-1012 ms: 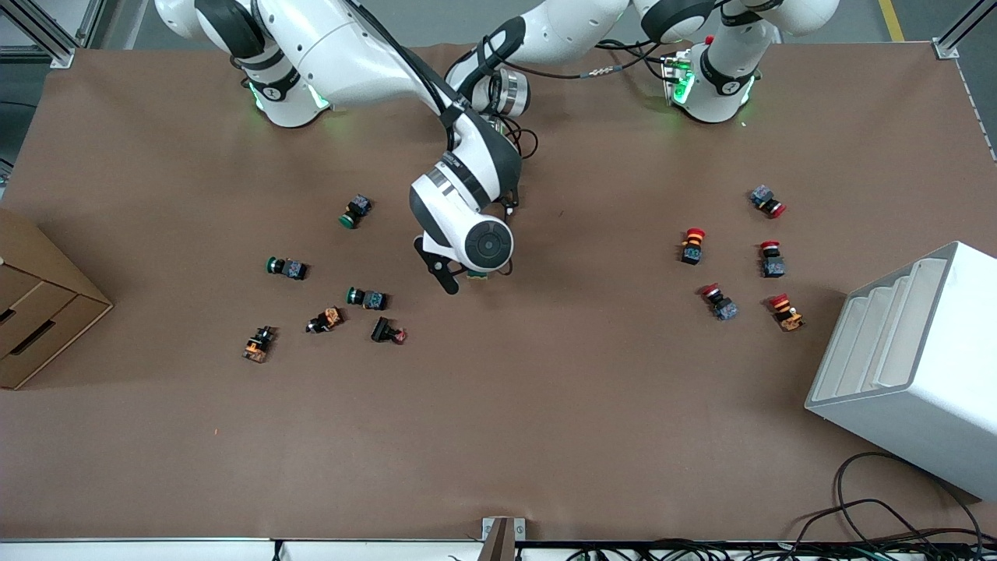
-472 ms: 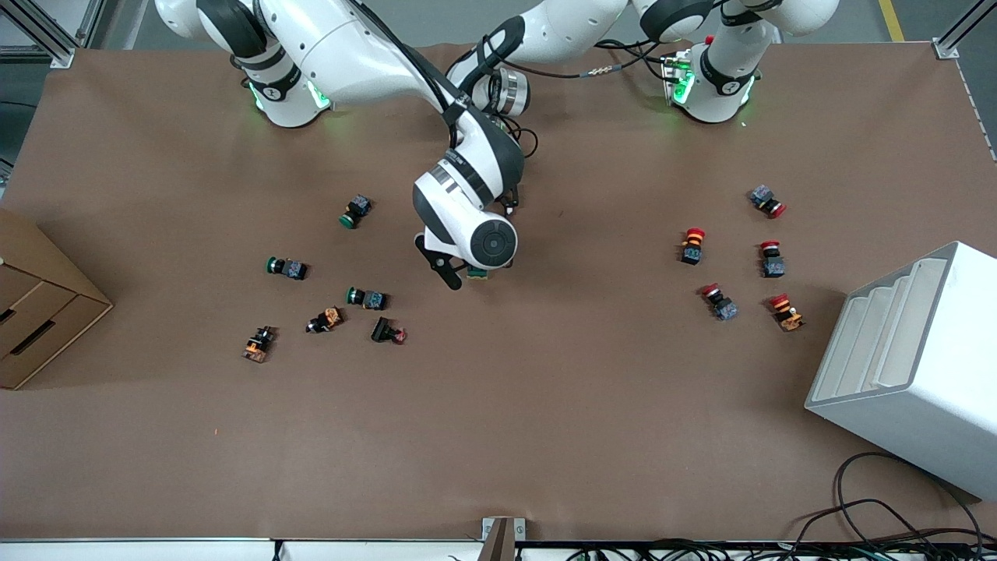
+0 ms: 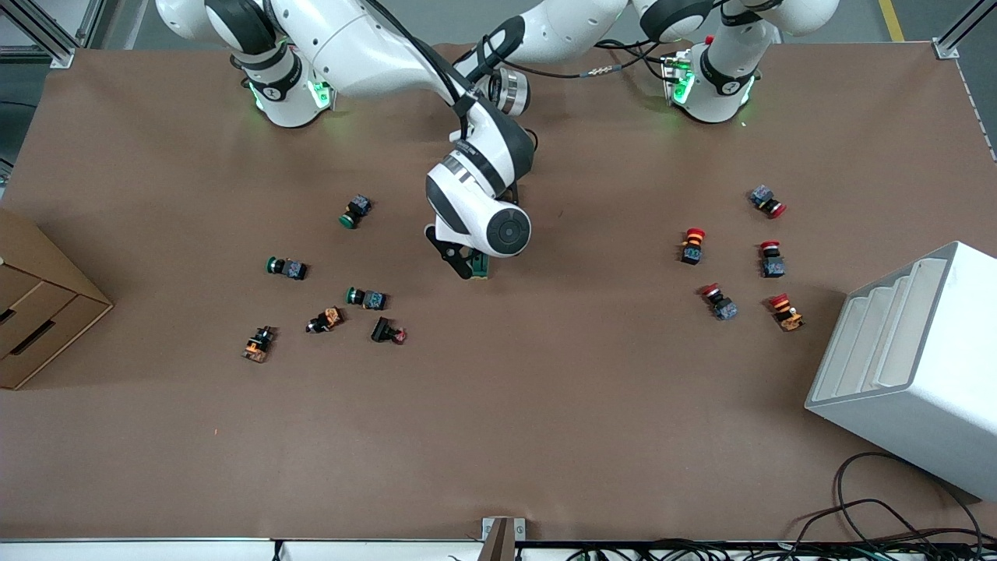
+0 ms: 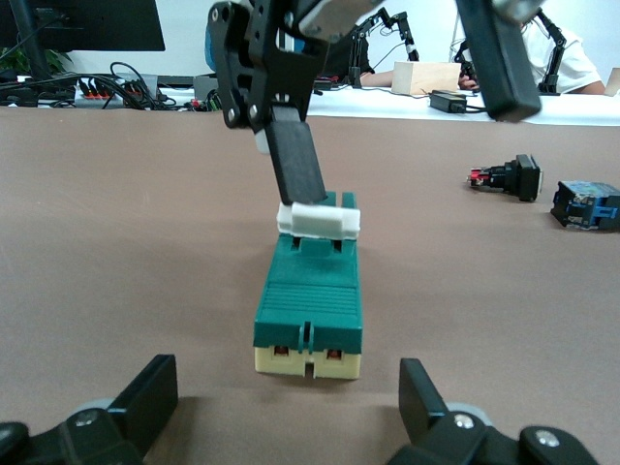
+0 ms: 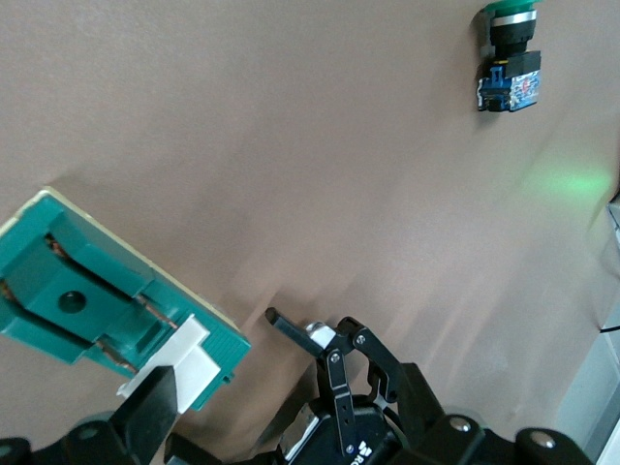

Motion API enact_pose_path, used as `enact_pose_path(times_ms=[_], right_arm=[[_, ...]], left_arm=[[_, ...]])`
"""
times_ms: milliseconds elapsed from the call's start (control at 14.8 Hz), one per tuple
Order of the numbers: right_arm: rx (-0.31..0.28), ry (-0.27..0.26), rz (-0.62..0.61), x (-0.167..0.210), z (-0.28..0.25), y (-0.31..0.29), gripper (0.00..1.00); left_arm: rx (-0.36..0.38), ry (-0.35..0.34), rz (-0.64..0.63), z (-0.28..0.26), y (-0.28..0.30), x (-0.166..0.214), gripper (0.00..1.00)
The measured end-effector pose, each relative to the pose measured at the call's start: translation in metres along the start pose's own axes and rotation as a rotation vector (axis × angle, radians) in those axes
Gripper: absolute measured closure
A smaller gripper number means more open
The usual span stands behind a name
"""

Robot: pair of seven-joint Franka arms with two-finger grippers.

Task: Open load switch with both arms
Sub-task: 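Lift the right gripper off the handle and draw it back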

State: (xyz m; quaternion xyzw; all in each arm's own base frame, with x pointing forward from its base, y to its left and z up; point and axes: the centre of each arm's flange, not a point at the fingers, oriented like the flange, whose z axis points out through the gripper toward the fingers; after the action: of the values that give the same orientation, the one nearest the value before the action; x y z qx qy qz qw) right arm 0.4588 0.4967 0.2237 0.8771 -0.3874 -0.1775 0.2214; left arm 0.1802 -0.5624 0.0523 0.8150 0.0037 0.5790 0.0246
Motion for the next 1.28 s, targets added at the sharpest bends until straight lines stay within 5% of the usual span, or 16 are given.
enact_pose_path(times_ms=[944,1282], right_arm=[[-0.008,0.003,0.003,0.0,0.012,-0.001,0.0],[0.068,0.031,-0.07,0.028,-0.027,0.006,0.0]], left_arm=[[0.0,0.0,0.0,0.0,0.0,0.0,0.0],[0.001,0.0,-0.002,0.0,0.0,0.0,0.0]])
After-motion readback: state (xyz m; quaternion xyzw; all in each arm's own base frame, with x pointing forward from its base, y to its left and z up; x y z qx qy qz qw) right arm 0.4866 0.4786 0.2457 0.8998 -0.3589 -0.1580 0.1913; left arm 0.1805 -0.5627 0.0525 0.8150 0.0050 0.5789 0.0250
